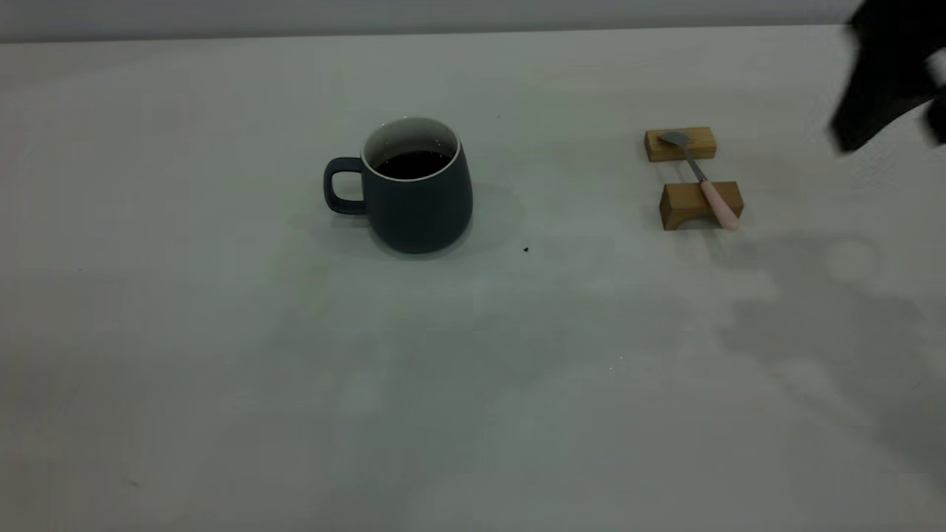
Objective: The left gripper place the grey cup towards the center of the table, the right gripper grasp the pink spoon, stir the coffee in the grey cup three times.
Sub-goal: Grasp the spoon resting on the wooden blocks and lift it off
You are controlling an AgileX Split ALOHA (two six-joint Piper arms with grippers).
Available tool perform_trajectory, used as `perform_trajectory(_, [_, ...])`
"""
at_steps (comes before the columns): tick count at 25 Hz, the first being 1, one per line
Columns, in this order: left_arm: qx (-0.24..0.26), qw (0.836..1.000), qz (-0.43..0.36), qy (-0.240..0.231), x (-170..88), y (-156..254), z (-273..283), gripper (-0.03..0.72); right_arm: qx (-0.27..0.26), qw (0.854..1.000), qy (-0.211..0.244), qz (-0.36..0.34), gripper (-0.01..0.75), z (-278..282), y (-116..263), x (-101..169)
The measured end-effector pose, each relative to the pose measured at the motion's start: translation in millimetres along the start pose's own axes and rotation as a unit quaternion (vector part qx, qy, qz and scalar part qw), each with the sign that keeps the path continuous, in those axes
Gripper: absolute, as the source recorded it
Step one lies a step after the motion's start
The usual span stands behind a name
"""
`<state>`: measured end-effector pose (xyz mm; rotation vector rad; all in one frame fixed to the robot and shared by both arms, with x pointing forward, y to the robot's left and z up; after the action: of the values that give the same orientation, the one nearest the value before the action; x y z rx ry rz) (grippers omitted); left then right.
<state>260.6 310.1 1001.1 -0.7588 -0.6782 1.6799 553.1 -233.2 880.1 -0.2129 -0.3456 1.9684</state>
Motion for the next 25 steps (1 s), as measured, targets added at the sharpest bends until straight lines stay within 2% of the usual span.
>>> perform_trajectory(6, [0.0,1.0,0.0,0.0,0,0,0,0.297,0.043,0.998,-0.016,0.034,0.668,-63,-23,2])
perform_trajectory(12, [0.0,1.0,0.0,0.0,0,0,0,0.297,0.075,0.996,-0.016,0.05,0.66,-107,-26,-5])
perform_trajectory(25, [0.0,1.0,-0.001,0.0,0,0,0,0.297,0.075,0.995,-0.017,0.064,0.649,-145,-45,-12])
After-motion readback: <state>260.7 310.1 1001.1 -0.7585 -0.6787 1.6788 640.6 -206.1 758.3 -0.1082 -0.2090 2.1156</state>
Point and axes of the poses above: a point on each arm's last joint axis where the gripper is mounted, z pointing back along that axis away from the gripper, x along the wrist's bending axis when the last joint is at zero, y = z × x, the point moved 5 cm from there along -z, pointing out along that axis toward the gripper, and after that the axes turned 12 degrees about z, right-handed, at the moved point
